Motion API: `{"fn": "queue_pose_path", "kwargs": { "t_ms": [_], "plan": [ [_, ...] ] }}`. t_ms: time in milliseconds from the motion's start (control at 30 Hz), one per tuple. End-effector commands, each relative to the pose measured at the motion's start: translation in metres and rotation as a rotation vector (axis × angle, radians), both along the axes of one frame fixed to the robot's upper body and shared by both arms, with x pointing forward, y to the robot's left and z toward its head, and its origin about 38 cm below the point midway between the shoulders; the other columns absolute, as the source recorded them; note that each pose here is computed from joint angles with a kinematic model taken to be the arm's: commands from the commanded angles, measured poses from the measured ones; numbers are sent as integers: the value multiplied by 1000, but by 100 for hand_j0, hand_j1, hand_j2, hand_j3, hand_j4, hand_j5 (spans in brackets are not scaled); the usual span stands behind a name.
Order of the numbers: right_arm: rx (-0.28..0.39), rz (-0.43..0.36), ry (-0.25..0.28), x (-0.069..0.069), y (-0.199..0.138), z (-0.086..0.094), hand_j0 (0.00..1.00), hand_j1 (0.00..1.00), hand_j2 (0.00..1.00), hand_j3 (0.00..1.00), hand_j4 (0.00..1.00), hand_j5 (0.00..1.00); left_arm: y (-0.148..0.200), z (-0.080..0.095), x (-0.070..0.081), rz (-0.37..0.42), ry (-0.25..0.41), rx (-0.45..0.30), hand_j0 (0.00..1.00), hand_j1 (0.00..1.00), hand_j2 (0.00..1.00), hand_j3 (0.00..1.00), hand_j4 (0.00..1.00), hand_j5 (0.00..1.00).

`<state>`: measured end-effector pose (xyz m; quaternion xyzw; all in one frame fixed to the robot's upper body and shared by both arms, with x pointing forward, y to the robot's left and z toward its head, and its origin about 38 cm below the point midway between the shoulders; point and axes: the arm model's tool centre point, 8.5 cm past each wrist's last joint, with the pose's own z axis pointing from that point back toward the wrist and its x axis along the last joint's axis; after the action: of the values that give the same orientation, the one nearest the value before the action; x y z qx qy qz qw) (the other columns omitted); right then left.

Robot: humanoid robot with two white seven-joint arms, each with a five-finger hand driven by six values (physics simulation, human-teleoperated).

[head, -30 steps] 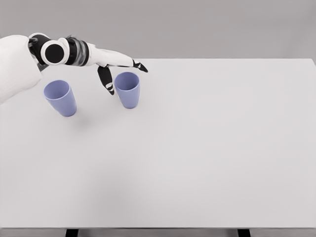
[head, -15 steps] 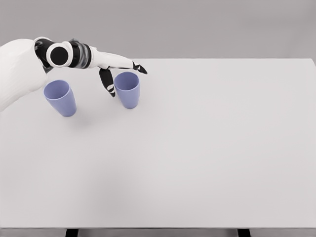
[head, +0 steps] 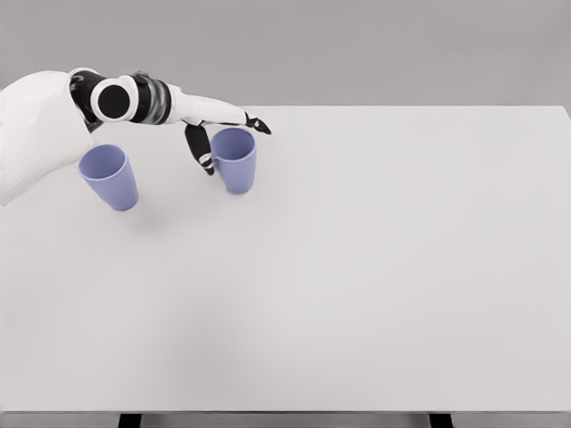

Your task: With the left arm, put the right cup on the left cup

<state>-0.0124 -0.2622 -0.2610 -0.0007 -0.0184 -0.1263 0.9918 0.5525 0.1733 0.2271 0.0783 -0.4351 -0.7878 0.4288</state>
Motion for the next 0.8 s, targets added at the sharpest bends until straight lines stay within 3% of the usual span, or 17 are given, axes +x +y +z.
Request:
{"fn": "queue_pose_path", "kwargs": {
  "t_ms": [0, 200, 433, 767],
  "plan": [
    [0, 0, 1, -1, 0, 0, 100, 100, 100, 100, 100, 100, -1, 0, 0, -1, 1, -4, 100, 100, 100, 100, 100, 100],
    [0, 0, 1, -1, 0, 0, 100, 100, 100, 100, 100, 100, -3, 2, -1, -8, -3, -7, 98, 98, 98, 98, 98, 98],
    [0, 0, 0, 0, 0, 0, 100, 100, 100, 100, 100, 100, -9, 5, -5, -32, -5, -18, 79, 79, 79, 79, 79, 79],
    [0, 0, 0, 0, 0, 0, 100, 100, 100, 100, 100, 100, -4, 6, -4, -23, -6, -17, 69, 69, 69, 69, 69, 69]
  ]
}}
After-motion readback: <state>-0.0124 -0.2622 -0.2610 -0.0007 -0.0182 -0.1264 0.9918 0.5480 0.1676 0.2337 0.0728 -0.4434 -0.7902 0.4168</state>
